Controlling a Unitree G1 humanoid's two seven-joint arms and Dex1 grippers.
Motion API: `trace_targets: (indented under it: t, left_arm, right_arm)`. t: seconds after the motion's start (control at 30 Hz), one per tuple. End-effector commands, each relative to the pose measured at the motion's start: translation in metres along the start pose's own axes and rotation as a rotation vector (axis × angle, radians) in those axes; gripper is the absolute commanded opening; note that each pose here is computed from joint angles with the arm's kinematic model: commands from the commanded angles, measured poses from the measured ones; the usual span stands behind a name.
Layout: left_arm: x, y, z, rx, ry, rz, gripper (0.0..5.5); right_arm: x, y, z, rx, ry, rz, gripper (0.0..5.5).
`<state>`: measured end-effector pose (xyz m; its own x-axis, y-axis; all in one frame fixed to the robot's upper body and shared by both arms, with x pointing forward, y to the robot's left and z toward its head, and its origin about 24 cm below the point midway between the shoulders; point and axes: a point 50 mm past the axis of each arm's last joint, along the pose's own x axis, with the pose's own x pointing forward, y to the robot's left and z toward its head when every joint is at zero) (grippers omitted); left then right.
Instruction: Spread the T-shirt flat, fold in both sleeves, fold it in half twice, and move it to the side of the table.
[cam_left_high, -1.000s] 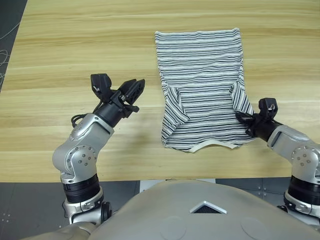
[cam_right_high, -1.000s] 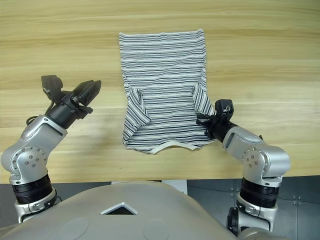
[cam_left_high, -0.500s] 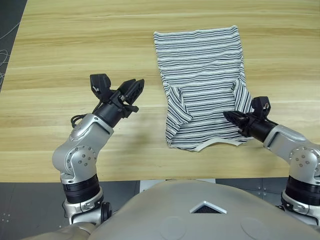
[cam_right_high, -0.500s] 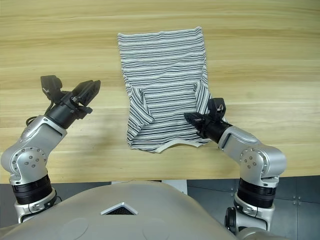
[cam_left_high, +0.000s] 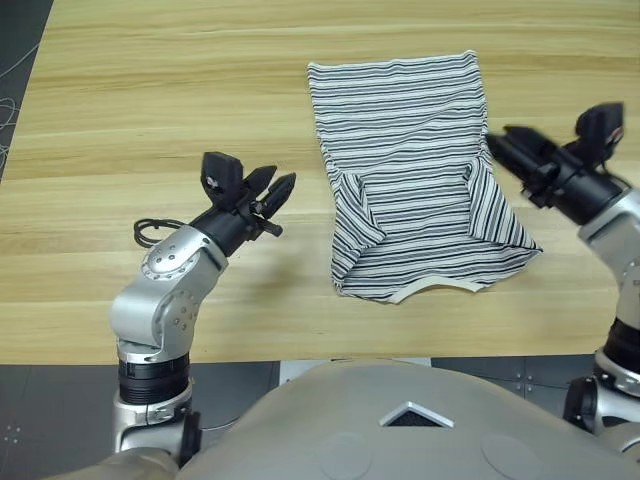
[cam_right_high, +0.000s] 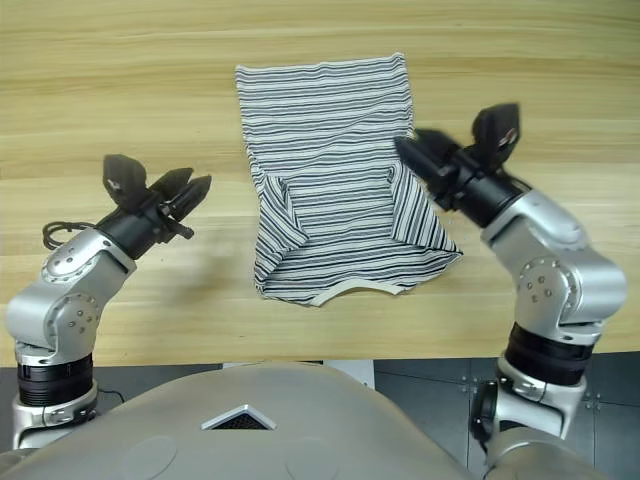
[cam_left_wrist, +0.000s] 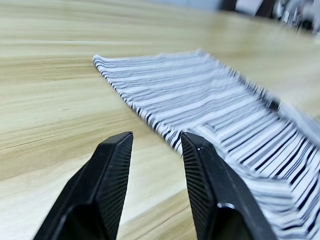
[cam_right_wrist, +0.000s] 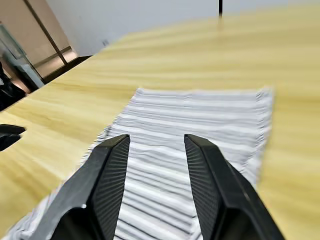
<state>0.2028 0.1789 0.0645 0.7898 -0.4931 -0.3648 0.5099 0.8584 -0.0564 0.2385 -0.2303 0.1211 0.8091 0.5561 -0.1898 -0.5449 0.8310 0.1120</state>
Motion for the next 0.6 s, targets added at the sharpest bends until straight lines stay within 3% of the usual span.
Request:
trace_targets:
  t: [0.03,0.13,0.2,0.33,0.5,0.6]
  left_arm:
    - [0.001,-0.002,-0.019,0.497,0.140,-0.119,1.98]
    - [0.001,-0.008,-0.033,0.860,0.202,-0.251,2.50]
    - [0.000,-0.013,-0.043,1.070,0.216,-0.349,2.87]
    - [-0.001,-0.013,-0.056,1.278,0.195,-0.447,3.07]
    - [-0.002,-0.015,-0.062,1.419,0.114,-0.550,3.07]
    - [-0.001,-0.015,-0.063,1.481,0.054,-0.589,3.07]
  right_arm:
    - [-0.016,-0.046,-0.007,-0.557,0.183,0.063,2.66]
    - [-0.034,-0.065,-0.032,-0.857,0.408,0.213,3.28]
    - [-0.045,-0.074,-0.043,-0.972,0.467,0.287,3.73]
    - [-0.063,-0.095,-0.056,-1.201,0.576,0.351,4.42]
    - [-0.073,-0.107,-0.068,-1.536,0.687,0.464,4.42]
    - [-0.076,-0.110,-0.077,-1.807,0.634,0.602,4.42]
